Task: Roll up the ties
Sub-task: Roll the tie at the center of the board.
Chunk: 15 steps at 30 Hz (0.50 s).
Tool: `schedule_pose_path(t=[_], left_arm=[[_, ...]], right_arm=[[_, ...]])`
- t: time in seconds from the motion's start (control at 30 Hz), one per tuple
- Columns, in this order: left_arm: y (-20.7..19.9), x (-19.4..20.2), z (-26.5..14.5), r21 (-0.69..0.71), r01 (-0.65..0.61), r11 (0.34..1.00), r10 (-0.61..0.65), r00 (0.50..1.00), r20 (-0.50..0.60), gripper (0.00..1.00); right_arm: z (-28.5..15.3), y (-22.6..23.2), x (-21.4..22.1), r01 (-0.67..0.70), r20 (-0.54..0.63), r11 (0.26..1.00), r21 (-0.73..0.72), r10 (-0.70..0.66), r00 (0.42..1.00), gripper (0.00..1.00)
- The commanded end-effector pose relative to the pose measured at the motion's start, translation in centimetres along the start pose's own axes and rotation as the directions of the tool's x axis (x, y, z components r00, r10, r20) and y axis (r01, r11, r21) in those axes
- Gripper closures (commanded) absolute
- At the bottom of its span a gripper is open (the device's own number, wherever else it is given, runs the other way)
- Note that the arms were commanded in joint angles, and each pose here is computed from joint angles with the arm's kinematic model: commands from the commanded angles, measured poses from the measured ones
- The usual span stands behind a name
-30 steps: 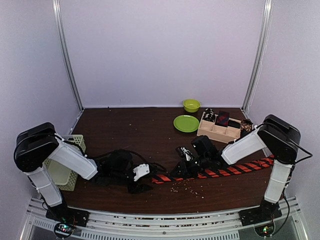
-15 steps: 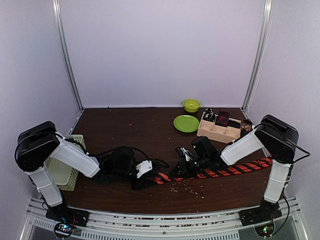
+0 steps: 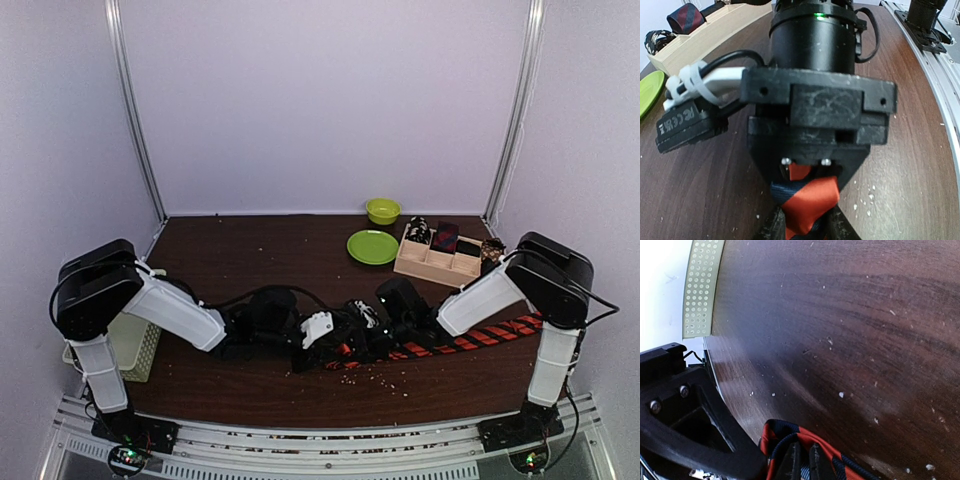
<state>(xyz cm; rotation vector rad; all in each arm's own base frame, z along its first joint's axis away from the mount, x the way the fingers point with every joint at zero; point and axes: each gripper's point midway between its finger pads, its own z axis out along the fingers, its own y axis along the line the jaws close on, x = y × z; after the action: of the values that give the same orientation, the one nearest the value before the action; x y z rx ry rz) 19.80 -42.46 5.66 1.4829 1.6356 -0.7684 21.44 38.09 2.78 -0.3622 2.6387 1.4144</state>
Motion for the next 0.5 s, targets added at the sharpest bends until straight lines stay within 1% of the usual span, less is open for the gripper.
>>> schedule_pose_path(t=[0.0, 0.17, 0.37, 0.47], left_arm=[[0.6, -1.4, 0.7, -0.026, -0.003, 1.0, 0.004, 1.0, 0.03, 0.69], [0.2, -0.2, 0.1, -0.021, -0.004, 1.0, 0.004, 1.0, -0.001, 0.69], [0.0, 0.0, -0.5, -0.025, -0.006, 1.0, 0.006, 1.0, -0.008, 0.69], [0.1, -0.1, -0.2, -0.021, -0.007, 1.0, 0.007, 1.0, -0.015, 0.69]], right_arm=[[-0.5, 0.4, -0.3, 0.002, 0.017, 1.0, 0.014, -0.002, 1.0, 0.89], [-3.0, -0.7, -1.0, 0.006, 0.061, 0.998, 0.064, -0.01, 0.998, 0.78], [-5.0, -0.9, -1.7, 0.014, 0.083, 0.997, 0.081, -0.021, 0.996, 0.69], [-5.7, -0.2, -2.1, 0.015, 0.096, 0.998, 0.058, -0.021, 0.995, 0.65]])
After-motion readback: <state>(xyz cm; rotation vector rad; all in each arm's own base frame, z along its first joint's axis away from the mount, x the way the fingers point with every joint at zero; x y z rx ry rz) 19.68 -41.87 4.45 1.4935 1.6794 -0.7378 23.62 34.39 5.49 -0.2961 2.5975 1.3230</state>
